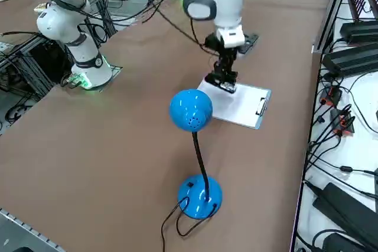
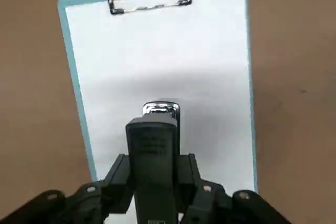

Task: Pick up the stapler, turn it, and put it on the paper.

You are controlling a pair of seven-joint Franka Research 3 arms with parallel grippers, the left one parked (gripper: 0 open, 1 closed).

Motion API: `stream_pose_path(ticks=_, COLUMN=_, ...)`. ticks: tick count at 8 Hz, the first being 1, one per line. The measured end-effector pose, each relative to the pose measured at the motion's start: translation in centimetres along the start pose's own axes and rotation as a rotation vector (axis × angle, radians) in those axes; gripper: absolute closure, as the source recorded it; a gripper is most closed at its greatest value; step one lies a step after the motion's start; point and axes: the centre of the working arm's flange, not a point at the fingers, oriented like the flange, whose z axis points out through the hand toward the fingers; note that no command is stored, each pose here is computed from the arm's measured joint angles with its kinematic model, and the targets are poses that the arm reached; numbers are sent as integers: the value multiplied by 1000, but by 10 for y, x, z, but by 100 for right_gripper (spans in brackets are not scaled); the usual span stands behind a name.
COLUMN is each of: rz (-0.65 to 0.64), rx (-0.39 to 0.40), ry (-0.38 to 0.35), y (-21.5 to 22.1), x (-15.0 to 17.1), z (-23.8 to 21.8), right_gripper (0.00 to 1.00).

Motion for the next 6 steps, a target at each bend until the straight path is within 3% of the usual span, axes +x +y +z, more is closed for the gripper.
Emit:
stream_pose_path(ticks=3, rz=-153, rx=27, ry=25, y=19, x=-1, z=15, right_gripper=59)
stream_pose_path(ticks=6, rz=-164, rx=63, ry=63, y=21, x=4, z=23, right_gripper=59)
